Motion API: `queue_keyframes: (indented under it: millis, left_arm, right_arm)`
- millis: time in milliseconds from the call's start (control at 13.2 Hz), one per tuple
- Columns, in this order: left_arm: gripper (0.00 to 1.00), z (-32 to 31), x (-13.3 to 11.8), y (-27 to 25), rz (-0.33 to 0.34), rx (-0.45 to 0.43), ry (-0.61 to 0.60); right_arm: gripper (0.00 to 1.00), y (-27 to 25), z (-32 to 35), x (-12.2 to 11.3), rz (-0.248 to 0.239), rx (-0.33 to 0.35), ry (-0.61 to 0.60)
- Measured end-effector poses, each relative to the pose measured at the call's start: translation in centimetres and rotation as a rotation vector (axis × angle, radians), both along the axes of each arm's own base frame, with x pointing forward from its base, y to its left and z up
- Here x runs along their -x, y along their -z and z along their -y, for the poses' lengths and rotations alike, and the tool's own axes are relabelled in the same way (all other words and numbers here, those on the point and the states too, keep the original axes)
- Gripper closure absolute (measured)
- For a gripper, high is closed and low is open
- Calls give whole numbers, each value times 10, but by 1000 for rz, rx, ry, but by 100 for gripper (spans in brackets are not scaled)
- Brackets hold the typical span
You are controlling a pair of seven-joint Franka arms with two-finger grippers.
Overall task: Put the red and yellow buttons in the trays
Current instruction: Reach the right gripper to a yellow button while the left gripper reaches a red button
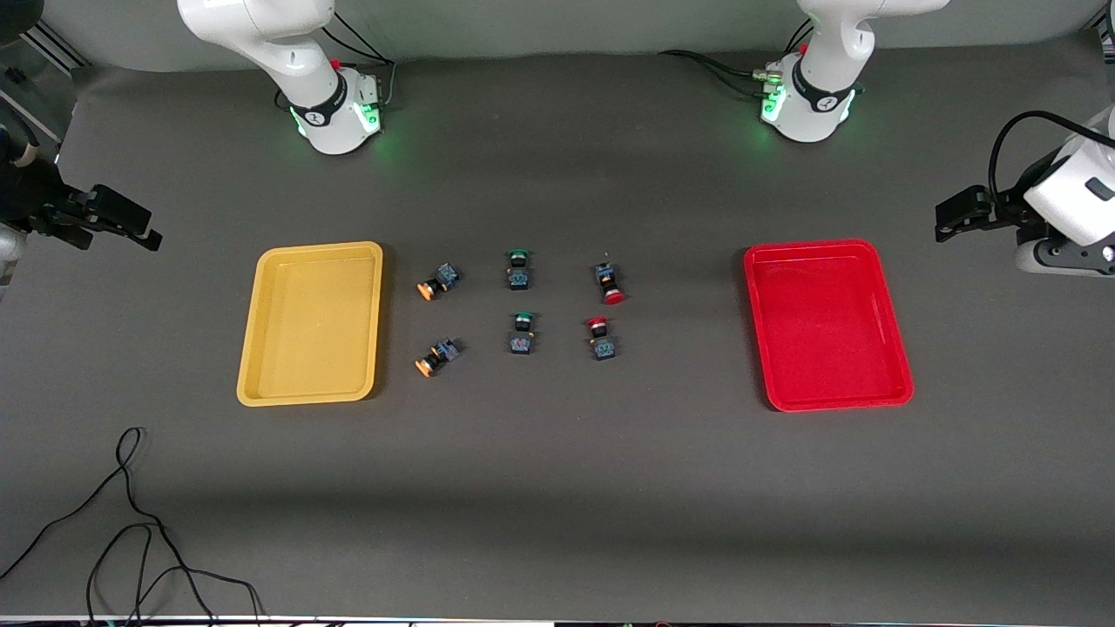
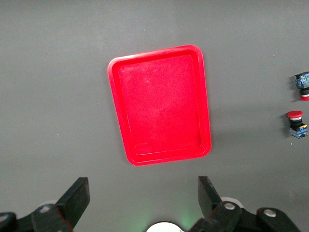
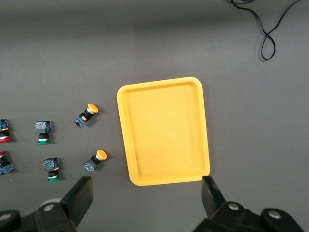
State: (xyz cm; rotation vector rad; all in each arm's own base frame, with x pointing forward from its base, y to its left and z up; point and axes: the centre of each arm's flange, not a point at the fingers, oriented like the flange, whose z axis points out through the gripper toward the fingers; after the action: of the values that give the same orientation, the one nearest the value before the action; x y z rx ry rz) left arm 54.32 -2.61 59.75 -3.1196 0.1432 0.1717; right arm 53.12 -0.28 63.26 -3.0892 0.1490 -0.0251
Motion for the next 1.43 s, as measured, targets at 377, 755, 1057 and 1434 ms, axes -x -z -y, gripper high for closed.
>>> queue_keyframes:
  millis: [377, 755, 1057, 1434]
  left_arm:
    - [0, 1, 0, 0, -3, 1, 1]
    - [0, 1, 1, 2, -8, 1, 1]
    - [0, 21, 3, 17, -33, 6, 4]
    - [0, 171, 27, 42, 11, -11, -87]
  right_arm:
    - [0, 2, -1, 4, -36, 1, -8]
    - [0, 29, -35, -6, -104, 10, -10]
    - [0, 90, -129, -20, -193, 61, 73]
    - [0, 128, -153, -21, -227, 37, 261]
